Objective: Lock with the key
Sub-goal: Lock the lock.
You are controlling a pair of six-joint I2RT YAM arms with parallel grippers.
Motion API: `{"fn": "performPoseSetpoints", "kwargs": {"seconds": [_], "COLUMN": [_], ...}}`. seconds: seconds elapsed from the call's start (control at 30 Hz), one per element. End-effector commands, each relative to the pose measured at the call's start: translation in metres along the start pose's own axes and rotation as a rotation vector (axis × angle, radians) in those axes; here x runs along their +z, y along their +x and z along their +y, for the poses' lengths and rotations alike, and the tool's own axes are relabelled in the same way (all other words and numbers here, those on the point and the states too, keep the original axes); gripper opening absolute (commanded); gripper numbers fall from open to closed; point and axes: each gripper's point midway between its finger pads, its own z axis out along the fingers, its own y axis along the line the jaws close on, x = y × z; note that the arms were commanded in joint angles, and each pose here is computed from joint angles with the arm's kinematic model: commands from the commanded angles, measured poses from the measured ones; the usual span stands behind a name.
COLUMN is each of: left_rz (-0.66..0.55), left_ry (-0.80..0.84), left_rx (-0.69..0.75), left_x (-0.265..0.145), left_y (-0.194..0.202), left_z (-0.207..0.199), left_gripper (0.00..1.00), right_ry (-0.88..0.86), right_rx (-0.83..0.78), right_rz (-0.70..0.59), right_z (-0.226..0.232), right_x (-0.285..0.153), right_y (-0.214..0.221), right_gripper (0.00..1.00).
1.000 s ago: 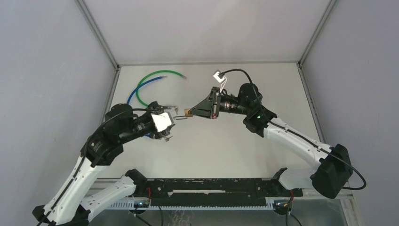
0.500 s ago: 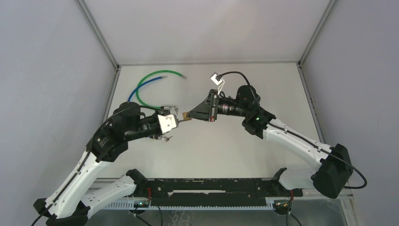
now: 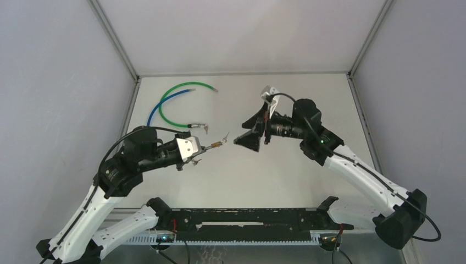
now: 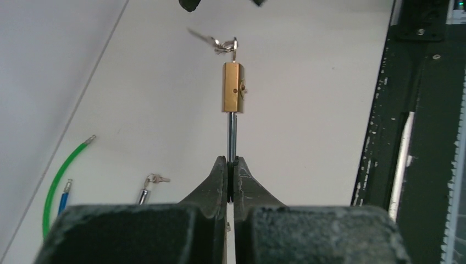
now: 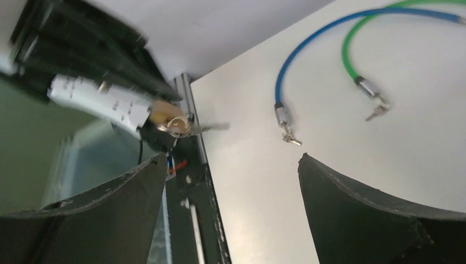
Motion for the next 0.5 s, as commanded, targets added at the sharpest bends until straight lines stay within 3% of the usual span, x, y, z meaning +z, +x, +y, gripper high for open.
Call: {"fn": "performPoseSetpoints", "kwargs": {"seconds": [0.0,0.1,0.47], "left_rz": [-0.038,-0.038,0.009], "left_ry": [0.084,0.129,0.137], "left_rx": [-0.065,-0.09,-0.082], "left_x": [0.002,0.002,0.004], "left_y": [-0.003,-0.003,0.001], "left_z": [-0.019,-0.028,-0.026], "left_gripper": [0.0,0.0,0.0], "right_ry": [-0.171,-0.293,-0.397], "right_rx": [-0.345,-0.39,-0.507], "right_rz": [0.079,0.085,0.071], "right_z": [0.038,0.056,0.071], "right_x": [-0.004,0.005,0.03], "right_y": [0.024,0.031,0.039], "right_gripper": [0.96,0.93,0.79]}}
